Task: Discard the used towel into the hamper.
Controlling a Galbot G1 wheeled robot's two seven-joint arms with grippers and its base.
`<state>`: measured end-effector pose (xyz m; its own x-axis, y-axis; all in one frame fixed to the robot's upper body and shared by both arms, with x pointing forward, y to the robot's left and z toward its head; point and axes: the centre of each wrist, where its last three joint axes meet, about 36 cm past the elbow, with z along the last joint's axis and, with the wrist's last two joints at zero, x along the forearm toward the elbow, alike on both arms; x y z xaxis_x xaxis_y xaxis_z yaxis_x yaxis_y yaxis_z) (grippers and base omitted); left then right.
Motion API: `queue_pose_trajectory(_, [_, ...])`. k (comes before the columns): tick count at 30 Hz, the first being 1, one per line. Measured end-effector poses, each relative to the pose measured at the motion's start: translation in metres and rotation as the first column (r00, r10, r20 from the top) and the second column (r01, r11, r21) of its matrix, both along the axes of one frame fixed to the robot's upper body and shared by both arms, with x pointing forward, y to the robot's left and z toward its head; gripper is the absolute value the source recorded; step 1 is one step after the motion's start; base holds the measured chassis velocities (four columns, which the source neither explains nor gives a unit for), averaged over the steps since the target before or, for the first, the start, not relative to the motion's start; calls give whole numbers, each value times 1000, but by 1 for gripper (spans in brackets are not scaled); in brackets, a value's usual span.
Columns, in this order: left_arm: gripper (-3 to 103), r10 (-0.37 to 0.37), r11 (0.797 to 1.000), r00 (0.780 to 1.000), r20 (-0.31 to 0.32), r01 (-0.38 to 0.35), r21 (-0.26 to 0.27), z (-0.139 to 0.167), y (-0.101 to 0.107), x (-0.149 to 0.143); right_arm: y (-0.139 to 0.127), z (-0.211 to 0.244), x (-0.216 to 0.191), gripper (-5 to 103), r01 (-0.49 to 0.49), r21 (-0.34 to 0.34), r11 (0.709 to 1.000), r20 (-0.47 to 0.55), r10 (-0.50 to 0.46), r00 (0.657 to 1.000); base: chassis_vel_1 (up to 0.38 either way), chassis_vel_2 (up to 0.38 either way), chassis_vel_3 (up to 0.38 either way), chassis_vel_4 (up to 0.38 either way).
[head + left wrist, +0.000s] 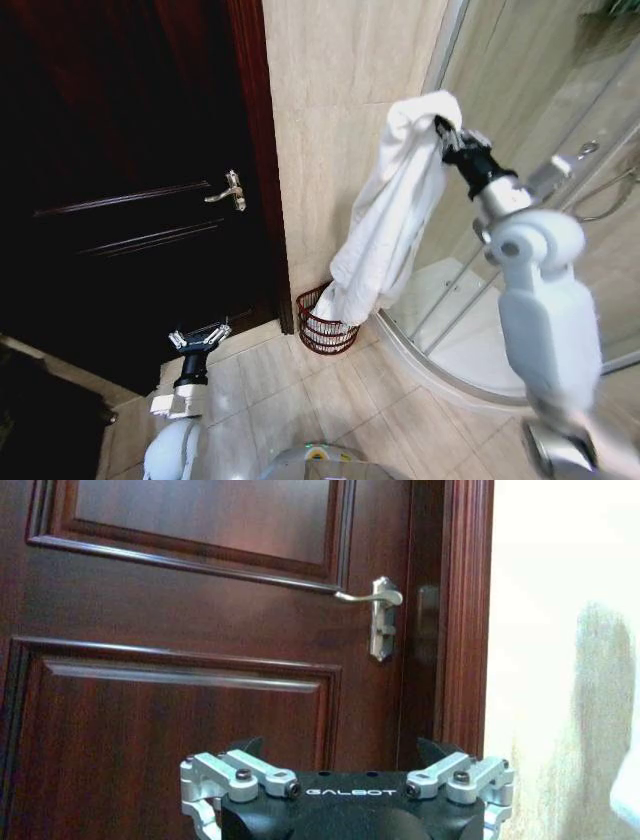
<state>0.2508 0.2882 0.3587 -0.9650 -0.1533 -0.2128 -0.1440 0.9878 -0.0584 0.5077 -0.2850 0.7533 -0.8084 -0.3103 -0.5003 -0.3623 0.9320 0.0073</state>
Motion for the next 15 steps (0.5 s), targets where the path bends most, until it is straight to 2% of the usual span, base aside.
queue_pose_trajectory(8, [100, 0, 1000, 1000, 0, 0, 8, 4, 3, 3, 33, 34, 31, 8, -38, 4, 999, 17, 38, 999, 0, 0, 0, 0])
queue_pose_trajectory(15, [100, 4, 1000, 1000, 4, -4, 3, 5, 6, 3, 50, 61, 45, 8, -51, -10, 999, 27, 52, 998, 0, 0, 0, 0])
